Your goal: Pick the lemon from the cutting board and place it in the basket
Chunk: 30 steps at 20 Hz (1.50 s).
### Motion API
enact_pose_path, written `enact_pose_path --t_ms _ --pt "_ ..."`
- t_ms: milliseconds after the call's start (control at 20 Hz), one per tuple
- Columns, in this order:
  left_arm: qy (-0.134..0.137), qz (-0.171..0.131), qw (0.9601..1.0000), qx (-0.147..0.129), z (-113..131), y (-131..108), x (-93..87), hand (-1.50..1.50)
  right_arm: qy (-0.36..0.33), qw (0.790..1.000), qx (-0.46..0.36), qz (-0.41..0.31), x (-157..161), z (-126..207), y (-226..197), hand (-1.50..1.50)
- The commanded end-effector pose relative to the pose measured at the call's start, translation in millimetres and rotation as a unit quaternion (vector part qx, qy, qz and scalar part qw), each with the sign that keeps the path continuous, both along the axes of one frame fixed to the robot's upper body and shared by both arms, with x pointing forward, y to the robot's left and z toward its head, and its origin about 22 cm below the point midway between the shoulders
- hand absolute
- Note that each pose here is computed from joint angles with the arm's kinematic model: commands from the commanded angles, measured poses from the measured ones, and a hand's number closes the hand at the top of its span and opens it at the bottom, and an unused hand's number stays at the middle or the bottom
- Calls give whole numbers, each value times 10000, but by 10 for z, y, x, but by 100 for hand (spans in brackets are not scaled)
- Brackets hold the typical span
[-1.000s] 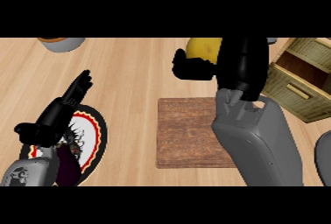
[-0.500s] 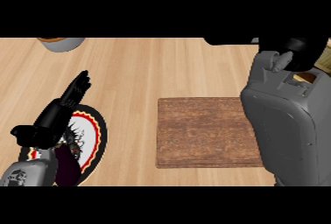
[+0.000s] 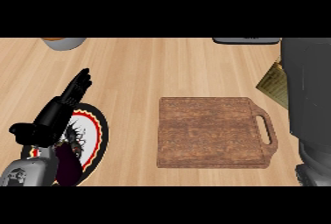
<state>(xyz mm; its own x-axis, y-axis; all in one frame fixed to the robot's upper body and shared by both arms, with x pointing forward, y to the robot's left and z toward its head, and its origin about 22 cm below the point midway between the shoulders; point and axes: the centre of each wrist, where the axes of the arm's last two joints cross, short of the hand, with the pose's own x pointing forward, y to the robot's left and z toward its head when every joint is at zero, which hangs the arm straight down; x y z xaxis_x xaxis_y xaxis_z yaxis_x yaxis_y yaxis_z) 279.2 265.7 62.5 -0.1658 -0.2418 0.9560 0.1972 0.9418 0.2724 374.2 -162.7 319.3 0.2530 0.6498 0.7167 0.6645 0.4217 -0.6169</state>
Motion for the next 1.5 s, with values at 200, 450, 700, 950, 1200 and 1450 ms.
enact_pose_path --t_ms 200,450,700,950,1200,1450 --pt "48 -24 10000 65 22 -14 61 0 -546 9933 337 -965 295 195 -774 150" --pt "18 27 10000 22 -99 96 100 0 -572 9910 375 -1150 254 197 -1250 150" --pt "25 -51 10000 -14 -29 -50 98 0 -292 9912 432 -1217 377 -68 -1529 150" --pt "-105 58 9999 122 -11 98 -20 0 -133 9929 367 -1128 388 -339 -1759 150" --pt "19 -59 10000 -1 -204 -27 -11 0 -342 9893 108 -1415 341 -496 -2255 150" --pt "-8 -39 10000 -42 -159 43 19 0 -445 9887 -111 -1427 395 -810 -2233 150"
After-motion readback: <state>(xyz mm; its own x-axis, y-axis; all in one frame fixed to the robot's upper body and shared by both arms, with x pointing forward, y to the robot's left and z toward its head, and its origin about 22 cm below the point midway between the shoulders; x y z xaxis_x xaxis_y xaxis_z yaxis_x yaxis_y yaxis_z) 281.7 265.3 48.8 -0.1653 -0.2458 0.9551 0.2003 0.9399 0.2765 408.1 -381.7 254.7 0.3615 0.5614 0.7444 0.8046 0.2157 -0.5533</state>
